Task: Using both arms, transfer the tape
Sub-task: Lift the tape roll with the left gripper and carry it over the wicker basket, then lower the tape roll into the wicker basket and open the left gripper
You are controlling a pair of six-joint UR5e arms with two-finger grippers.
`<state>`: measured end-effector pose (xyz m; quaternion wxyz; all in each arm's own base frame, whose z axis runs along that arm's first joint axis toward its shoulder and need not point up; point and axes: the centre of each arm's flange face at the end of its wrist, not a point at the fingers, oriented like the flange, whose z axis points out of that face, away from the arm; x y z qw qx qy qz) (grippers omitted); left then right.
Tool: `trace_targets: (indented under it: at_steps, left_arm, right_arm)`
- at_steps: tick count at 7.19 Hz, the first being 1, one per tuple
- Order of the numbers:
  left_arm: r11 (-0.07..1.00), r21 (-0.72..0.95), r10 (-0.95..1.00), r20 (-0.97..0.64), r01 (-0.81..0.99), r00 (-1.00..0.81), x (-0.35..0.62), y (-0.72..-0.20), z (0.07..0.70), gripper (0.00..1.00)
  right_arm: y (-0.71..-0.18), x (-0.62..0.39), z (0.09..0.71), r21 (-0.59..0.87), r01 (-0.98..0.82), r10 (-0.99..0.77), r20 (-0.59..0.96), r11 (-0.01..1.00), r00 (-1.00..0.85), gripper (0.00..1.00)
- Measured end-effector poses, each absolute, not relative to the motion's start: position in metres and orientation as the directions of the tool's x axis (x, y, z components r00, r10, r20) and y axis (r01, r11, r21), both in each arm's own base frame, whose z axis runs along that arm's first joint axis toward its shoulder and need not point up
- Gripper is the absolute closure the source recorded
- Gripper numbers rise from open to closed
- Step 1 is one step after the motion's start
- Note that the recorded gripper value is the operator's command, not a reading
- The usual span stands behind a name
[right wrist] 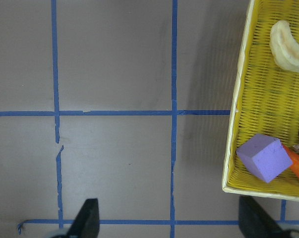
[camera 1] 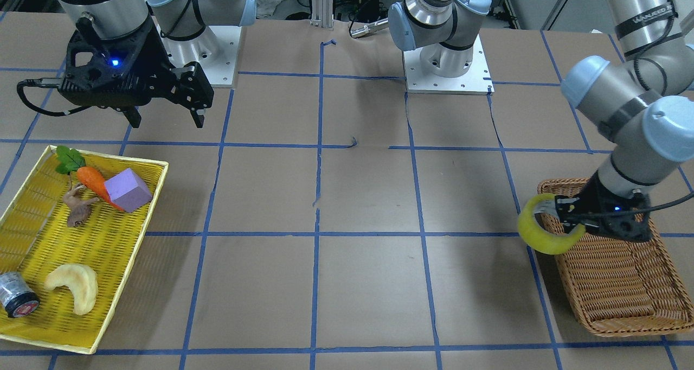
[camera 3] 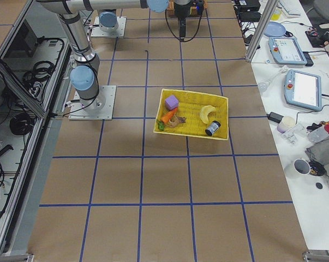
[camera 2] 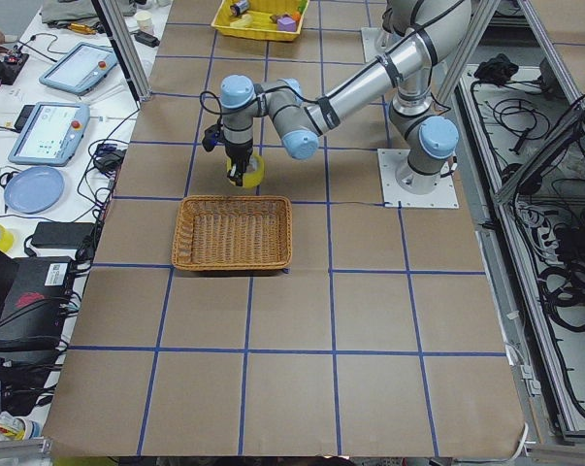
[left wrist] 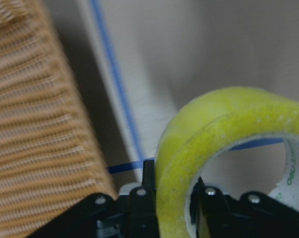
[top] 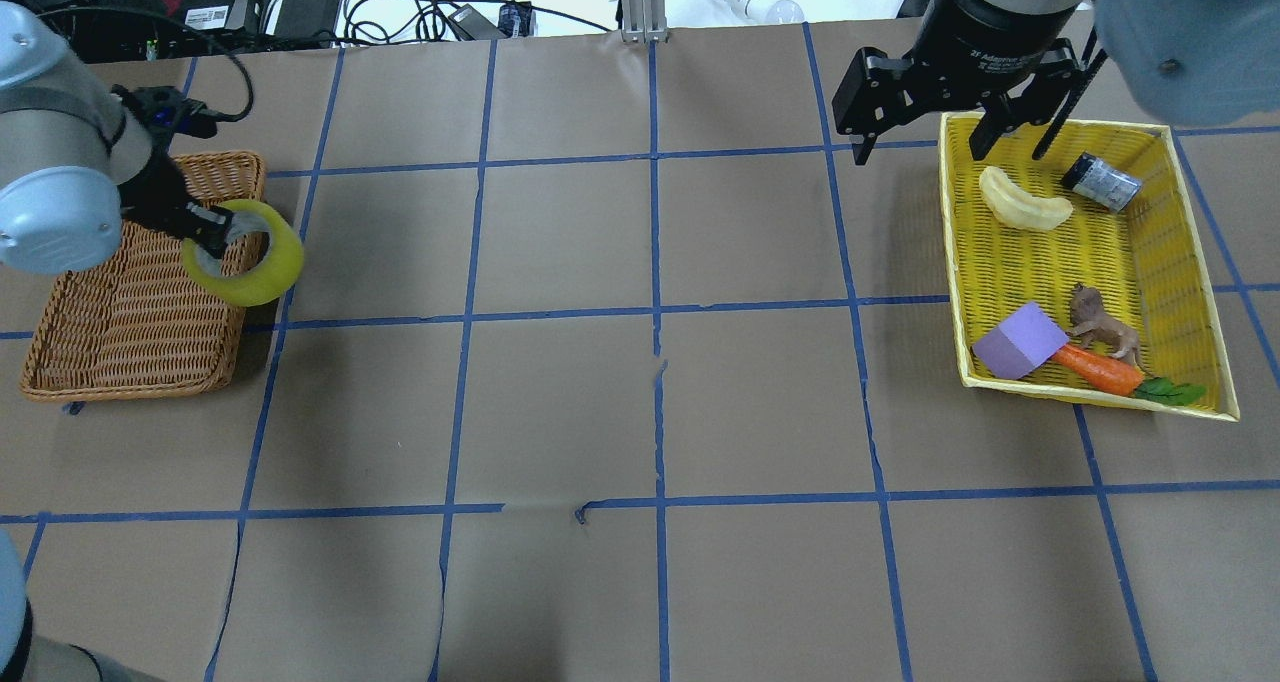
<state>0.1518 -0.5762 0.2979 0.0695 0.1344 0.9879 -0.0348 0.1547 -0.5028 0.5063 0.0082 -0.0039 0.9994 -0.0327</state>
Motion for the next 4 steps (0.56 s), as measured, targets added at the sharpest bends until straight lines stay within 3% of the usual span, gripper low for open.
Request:
trace_targets:
  at_steps: [2,3,4]
  left_arm:
    - [0.953,-0.051,0.284,-0.177,0.297,-0.942,0.237,-0.555,0.291,1.0]
    - [0.952,-0.06,0.285,-0.183,0.3,-0.941,0.254,-0.553,0.281,0.68]
    - [0.951,-0.077,0.285,-0.165,0.3,-0.944,0.26,-0.555,0.267,0.16]
  right_arm:
    - [-0.502,0.155,0.506,-0.065,-0.009,-0.01,-0.014,0.998,-1.0,0.0]
    - [-0.502,0.155,0.507,-0.069,-0.012,-0.013,-0.012,0.998,-1.0,0.0]
    - [-0.501,0.157,0.507,-0.069,-0.014,-0.015,-0.015,0.998,-1.0,0.0]
